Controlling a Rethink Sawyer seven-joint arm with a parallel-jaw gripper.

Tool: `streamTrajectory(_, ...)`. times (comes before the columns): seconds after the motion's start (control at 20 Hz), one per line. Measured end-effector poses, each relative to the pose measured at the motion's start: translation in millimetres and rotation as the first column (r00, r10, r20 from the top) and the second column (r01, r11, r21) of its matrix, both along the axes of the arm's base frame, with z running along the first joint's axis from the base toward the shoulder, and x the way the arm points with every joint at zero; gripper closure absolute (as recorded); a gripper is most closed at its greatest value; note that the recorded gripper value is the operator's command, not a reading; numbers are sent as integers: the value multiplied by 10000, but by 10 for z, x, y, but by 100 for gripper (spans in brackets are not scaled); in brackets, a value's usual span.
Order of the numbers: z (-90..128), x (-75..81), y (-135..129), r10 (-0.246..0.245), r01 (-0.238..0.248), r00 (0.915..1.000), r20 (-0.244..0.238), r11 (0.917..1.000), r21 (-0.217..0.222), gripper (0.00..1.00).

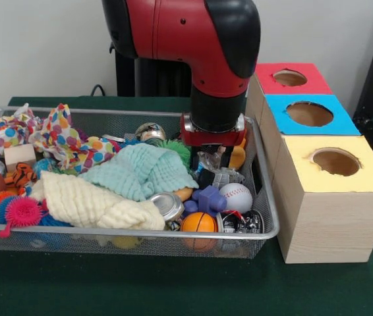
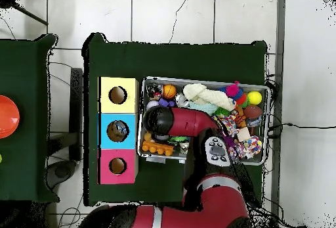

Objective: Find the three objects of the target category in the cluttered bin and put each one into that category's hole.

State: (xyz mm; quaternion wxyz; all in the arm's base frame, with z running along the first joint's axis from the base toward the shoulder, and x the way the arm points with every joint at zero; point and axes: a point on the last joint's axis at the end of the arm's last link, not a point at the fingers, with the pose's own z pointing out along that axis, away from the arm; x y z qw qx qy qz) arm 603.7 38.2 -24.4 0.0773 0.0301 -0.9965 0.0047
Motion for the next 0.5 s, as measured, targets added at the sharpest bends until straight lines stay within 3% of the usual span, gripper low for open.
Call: streamTrajectory(0.5, 9, 24, -7, -2, 2, 10000, 47, 10000, -11, 0)
